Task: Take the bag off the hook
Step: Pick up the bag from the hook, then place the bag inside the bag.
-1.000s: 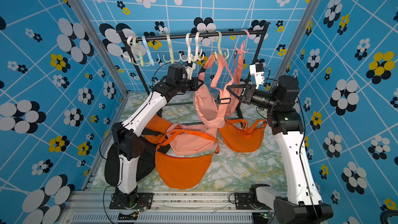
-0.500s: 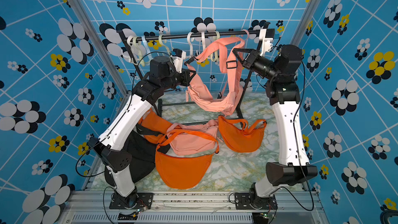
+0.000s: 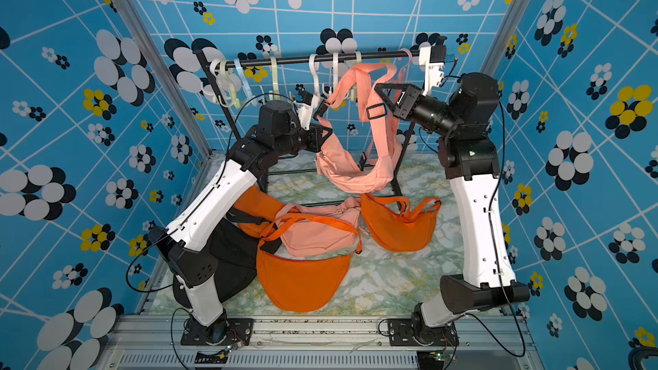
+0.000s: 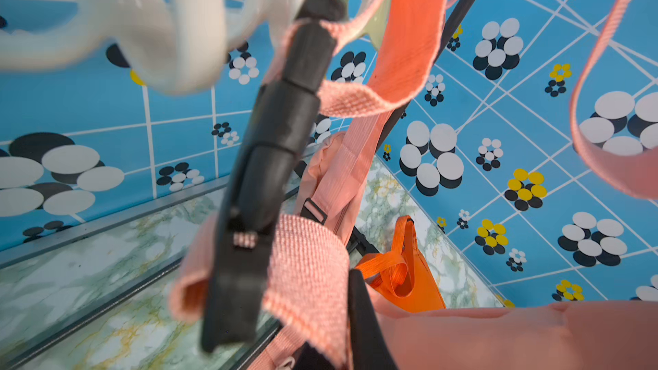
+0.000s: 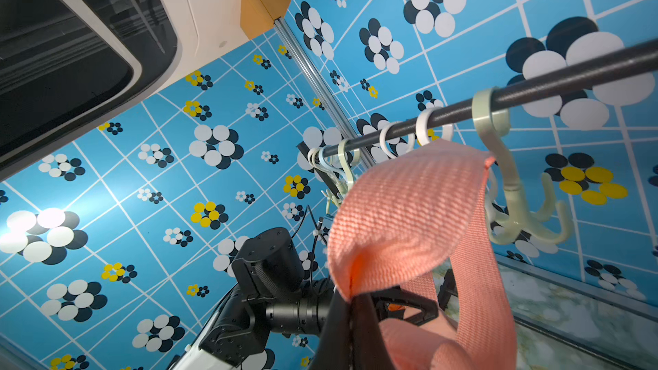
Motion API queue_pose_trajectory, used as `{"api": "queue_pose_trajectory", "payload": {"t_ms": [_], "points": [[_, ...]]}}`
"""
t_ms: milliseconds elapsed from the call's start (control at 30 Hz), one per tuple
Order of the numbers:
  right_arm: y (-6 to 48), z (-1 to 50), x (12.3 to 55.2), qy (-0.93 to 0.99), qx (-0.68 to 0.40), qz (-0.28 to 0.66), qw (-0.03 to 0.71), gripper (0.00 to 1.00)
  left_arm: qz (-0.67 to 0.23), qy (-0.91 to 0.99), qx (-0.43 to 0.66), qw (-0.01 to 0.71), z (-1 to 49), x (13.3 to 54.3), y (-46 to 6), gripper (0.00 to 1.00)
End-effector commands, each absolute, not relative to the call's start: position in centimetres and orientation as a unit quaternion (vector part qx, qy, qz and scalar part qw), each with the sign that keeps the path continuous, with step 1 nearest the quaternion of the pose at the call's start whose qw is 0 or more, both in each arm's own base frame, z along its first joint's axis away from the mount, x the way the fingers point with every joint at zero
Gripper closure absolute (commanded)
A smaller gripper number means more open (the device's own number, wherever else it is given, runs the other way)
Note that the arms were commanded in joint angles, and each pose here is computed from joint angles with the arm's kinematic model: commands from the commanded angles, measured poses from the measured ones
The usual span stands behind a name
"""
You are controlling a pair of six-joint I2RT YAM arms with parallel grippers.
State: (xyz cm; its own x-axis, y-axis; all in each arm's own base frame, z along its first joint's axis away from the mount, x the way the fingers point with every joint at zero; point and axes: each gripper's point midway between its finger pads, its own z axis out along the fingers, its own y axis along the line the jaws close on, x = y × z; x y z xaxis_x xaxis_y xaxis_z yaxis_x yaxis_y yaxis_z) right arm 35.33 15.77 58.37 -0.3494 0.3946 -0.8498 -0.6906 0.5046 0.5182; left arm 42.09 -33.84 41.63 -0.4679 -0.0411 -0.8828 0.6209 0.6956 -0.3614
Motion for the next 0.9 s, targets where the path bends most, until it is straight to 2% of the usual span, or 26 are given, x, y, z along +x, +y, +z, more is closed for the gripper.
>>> {"api": "queue_pose_trajectory", "payload": {"t_ms": [0, 200, 467, 500, 567, 600, 633, 733, 867], "points": [[14.2, 55.4, 34.0, 0.698, -0.098, 0.415, 0.575, 1.00, -0.362, 0.778, 0.214, 0.467, 42.1, 38.8, -34.3, 1.00], [11.8, 47.0, 33.0, 0.784, -0.058, 0.321, 0.527, 1.00, -0.332, 0.804, 0.266, 0.416, 38.4, 35.4, -35.8, 1.00], [10.7, 33.9, 30.9, 0.900, -0.044, 0.180, 0.395, 1.00, -0.389, 0.789, 0.294, 0.375, 38.6, 33.2, -37.2, 1.00], [10.7, 33.1, 30.5, 0.905, -0.048, 0.167, 0.388, 0.97, -0.388, 0.790, 0.294, 0.372, 38.5, 33.2, -37.3, 1.00], [10.8, 31.5, 29.7, 0.913, -0.054, 0.151, 0.374, 0.73, -0.384, 0.796, 0.292, 0.365, 38.1, 33.4, -37.3, 1.00], [11.0, 30.8, 29.4, 0.916, -0.059, 0.149, 0.368, 0.55, -0.383, 0.799, 0.290, 0.362, 38.0, 33.6, -37.4, 1.00], [11.3, 30.1, 29.2, 0.919, -0.063, 0.144, 0.362, 0.44, -0.383, 0.801, 0.286, 0.359, 37.9, 33.9, -37.4, 1.00], [12.2, 29.1, 28.8, 0.922, -0.078, 0.134, 0.354, 0.32, -0.394, 0.803, 0.271, 0.355, 37.9, 34.5, -37.4, 1.00], [13.9, 29.1, 28.5, 0.916, -0.100, 0.135, 0.364, 0.25, -0.410, 0.802, 0.253, 0.353, 38.2, 35.5, -37.1, 1.00]]}}
